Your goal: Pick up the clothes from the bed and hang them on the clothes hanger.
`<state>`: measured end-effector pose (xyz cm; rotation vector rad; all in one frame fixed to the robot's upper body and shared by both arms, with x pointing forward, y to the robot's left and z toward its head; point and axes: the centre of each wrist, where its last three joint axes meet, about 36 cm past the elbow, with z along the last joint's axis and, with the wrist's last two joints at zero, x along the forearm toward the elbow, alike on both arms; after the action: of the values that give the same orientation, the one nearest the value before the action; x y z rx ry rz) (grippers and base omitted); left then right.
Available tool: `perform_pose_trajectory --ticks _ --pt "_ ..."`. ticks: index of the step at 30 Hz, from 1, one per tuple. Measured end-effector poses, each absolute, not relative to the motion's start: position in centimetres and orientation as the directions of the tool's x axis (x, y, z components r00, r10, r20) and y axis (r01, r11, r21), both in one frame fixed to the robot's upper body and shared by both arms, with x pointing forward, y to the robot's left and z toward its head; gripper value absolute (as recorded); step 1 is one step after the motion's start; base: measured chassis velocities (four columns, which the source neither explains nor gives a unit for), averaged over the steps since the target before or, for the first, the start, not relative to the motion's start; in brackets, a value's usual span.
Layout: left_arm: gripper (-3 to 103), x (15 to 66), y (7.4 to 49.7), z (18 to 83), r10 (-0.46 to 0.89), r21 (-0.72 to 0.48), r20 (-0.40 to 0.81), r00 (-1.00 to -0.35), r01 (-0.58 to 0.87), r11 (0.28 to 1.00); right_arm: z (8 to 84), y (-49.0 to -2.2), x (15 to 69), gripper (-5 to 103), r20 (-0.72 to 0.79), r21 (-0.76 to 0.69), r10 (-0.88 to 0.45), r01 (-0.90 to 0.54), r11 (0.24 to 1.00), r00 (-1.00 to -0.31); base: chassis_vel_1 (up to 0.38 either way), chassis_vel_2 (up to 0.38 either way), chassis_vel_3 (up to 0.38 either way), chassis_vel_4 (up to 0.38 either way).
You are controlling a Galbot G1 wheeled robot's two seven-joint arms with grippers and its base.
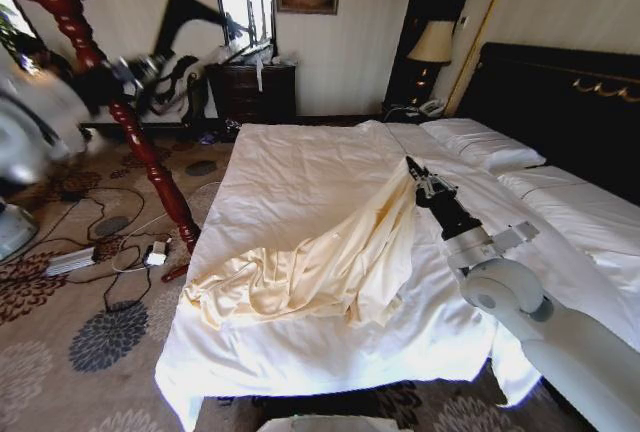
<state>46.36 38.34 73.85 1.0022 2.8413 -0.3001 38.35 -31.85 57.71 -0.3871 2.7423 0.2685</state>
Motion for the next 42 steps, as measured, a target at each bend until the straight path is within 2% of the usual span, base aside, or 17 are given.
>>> perform_pose_trajectory --ticks 1,4,5,11,12,16,17,21,27,34,42 --pt "16 46.4 38.3 73.8 0.608 -0.148 -0.172 -0.775 0.63 0.762 57.7 -31.8 38.4 1 -0.372 0.135 -0.232 -0.299 0.945 -0.899 0.0 0.0 0.0 0.0" --pt "16 45.9 37.0 71.5 0.693 -0.165 -0.15 -0.705 0.709 0.686 57.9 -32.0 38.7 1 -0.368 0.172 -0.187 -0.264 0.949 -0.911 0.0 0.0 0.0 0.0" --pt "16 45.9 37.0 71.5 0.693 -0.165 -0.15 -0.705 0.709 0.686 57.9 -32.0 38.7 1 -0.368 0.172 -0.187 -0.264 0.949 -0.911 0.0 0.0 0.0 0.0" --pt "16 43.8 33.8 68.4 0.828 -0.203 -0.074 -0.556 0.821 0.533 57.6 -32.8 39.5 1 -0.365 0.167 -0.164 -0.238 0.957 -0.916 0.0 0.0 0.0 0.0" --pt "16 43.8 33.8 68.4 0.828 -0.203 -0.074 -0.556 0.821 0.533 57.6 -32.8 39.5 1 -0.365 0.167 -0.164 -0.238 0.957 -0.916 0.0 0.0 0.0 0.0" --pt "16 42.4 31.8 67.7 0.882 -0.223 -0.036 -0.47 0.864 0.451 56.7 -33.3 40.1 1 -0.345 0.159 -0.136 -0.201 0.967 -0.929 0.0 0.0 0.0 0.0" --pt "16 42.4 31.8 67.7 0.882 -0.223 -0.036 -0.47 0.864 0.451 56.7 -33.3 40.1 1 -0.345 0.159 -0.136 -0.201 0.967 -0.929 0.0 0.0 0.0 0.0" --pt "16 41.4 30.9 67.6 0.915 -0.222 0.013 -0.402 0.891 0.395 55.4 -33.8 40.4 1 -0.316 0.156 -0.1 -0.156 0.975 -0.943 0.0 0.0 0.0 0.0" --pt "16 40.8 30.7 68.0 0.92 -0.216 0.047 -0.389 0.895 0.389 55.0 -34.3 41.0 1 -0.311 0.152 -0.065 -0.117 0.982 -0.948 0.0 0.0 0.0 0.0" --pt "16 40.1 30.4 66.9 0.907 -0.223 0.11 -0.407 0.879 0.421 55.6 -34.6 41.4 1 -0.327 0.123 -0.053 -0.098 0.988 -0.944 0.0 0.0 0.0 0.0" --pt "16 41.0 30.1 64.6 0.9 -0.242 0.14 -0.413 0.867 0.436 57.0 -33.5 40.8 1 -0.389 0.102 -0.134 -0.187 0.977 -0.911 0.0 0.0 0.0 0.0"
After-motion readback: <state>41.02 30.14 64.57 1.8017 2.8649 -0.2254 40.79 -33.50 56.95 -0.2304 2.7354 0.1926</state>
